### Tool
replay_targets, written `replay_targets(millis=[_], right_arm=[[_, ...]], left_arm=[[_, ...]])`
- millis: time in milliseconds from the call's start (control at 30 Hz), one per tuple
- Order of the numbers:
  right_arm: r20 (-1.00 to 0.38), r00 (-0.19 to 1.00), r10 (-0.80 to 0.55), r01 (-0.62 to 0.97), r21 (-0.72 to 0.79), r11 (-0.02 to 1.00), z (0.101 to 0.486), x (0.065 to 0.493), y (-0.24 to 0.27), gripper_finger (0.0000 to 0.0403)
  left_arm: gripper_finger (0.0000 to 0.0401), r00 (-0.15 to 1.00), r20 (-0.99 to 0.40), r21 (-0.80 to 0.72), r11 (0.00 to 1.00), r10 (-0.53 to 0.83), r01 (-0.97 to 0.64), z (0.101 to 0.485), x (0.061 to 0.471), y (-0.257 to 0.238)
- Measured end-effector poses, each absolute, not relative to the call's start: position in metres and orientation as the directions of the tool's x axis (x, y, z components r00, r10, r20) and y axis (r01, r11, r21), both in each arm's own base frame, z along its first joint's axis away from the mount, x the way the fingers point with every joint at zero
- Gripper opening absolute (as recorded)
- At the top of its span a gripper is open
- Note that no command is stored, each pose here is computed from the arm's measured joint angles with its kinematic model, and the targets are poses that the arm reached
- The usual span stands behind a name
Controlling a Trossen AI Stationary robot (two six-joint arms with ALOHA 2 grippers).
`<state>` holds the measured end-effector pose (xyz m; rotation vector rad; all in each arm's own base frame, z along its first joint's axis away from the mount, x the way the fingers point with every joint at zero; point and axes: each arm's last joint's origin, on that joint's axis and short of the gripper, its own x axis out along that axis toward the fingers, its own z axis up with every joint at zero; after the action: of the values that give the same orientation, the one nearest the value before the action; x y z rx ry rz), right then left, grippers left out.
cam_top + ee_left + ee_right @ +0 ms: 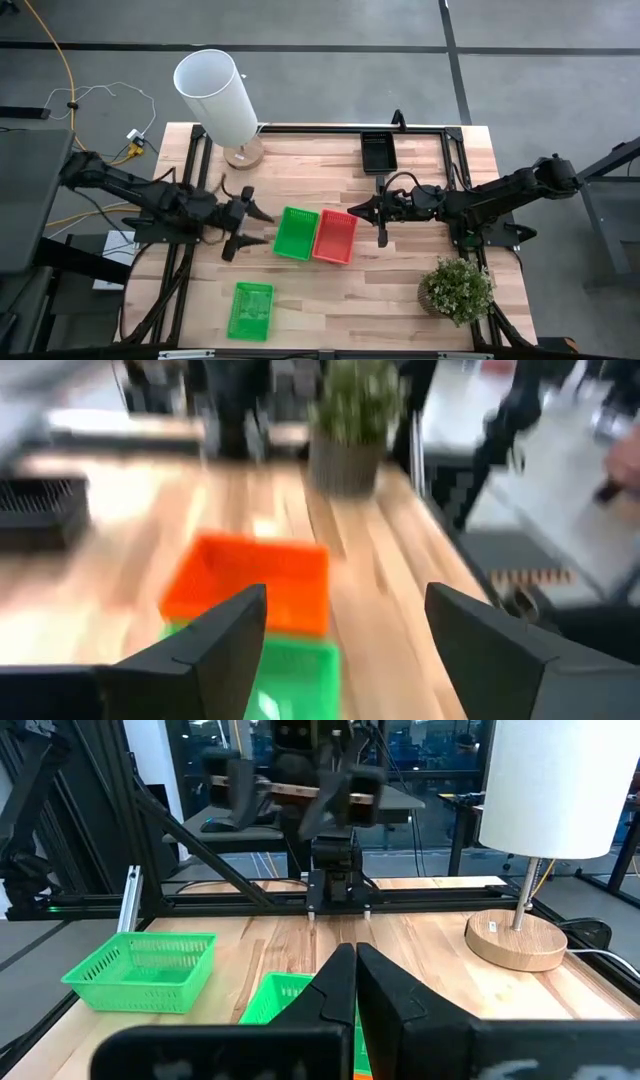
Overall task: Stack baskets by color
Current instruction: Stack the bottom green bin on top of the top green bins
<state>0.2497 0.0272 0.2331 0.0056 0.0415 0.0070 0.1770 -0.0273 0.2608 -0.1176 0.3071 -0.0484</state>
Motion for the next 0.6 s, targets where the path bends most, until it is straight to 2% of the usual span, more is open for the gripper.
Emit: replay_targets(millis=[100,267,400,600], right_arm=[[-0.041,0.999,0.007,-0.007,0.006,1.000,0.233,0.250,0.027,0.0000],[-0.041,0.999,0.007,-0.006,0.022,1.000,0.233,0.250,0.027,0.0000],[-0.041,0.999,0.008,-0.007,0.022,1.000,0.233,0.250,0.027,0.0000],[-0.041,0.999,0.009,-0.008,0.022,1.000,0.233,0.250,0.027,0.0000]], left_arm=[[0.0262,0.890,-0.449,-0.138,0.990,-0.080,0.020,0.264,0.179,-0.044],[0.0261,0.697,-0.702,-0.194,0.981,-0.147,0.011,0.248,0.175,-0.076],[0.0261,0.590,-0.787,-0.229,0.973,-0.180,-0.009,0.231,0.171,-0.100],[0.0261,0.524,-0.837,-0.170,0.985,-0.156,0.021,0.206,0.177,-0.126]])
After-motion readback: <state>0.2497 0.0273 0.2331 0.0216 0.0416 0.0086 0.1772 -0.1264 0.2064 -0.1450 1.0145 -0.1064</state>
